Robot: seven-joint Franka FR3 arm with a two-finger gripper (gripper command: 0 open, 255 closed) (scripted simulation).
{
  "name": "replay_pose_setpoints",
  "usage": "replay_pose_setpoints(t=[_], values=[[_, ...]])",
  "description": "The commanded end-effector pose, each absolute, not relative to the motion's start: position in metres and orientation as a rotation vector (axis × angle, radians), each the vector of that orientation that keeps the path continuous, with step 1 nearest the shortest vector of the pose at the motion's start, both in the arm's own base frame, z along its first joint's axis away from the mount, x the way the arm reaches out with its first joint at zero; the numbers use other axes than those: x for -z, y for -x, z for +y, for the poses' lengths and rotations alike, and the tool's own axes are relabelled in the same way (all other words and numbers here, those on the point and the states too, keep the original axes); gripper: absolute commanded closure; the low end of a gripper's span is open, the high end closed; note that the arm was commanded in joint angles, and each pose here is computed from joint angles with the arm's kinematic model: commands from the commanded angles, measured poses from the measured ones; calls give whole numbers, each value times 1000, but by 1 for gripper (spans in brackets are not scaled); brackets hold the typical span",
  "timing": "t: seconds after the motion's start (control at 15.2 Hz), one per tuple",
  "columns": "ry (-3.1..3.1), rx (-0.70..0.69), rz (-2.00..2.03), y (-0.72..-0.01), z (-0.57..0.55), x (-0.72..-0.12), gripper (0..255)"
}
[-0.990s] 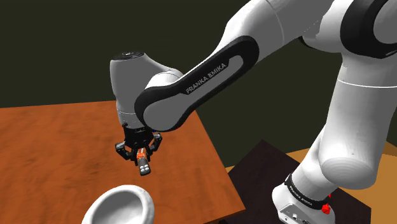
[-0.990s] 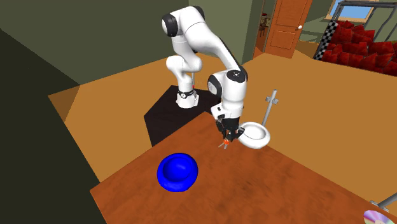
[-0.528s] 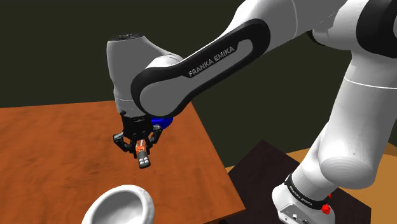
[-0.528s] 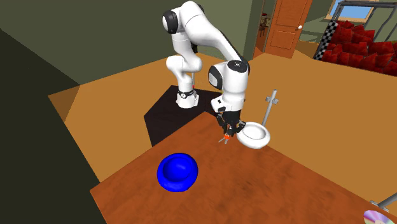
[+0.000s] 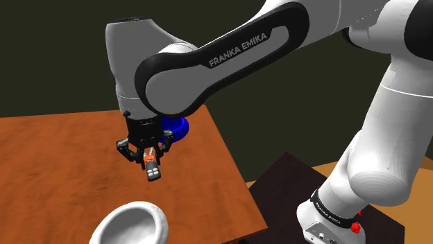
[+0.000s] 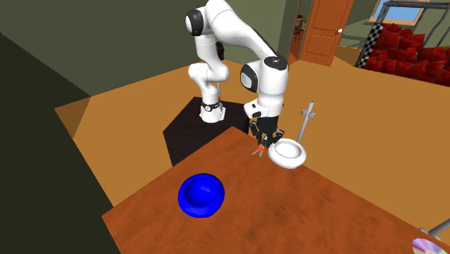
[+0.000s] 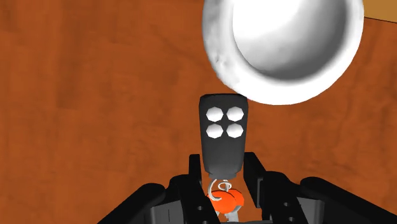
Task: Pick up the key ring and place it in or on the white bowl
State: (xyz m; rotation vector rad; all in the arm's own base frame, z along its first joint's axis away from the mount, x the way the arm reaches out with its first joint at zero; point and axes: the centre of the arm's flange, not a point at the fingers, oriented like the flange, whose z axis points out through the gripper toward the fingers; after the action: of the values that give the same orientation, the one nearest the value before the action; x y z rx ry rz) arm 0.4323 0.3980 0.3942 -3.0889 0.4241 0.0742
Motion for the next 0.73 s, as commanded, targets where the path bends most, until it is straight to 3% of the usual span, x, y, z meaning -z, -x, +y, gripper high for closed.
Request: replay_pose_setpoints(t=[0.0, 0.66], values=[[3089, -75, 425, -416, 415, -398, 255], [3089, -75, 425, -331, 515, -409, 255]])
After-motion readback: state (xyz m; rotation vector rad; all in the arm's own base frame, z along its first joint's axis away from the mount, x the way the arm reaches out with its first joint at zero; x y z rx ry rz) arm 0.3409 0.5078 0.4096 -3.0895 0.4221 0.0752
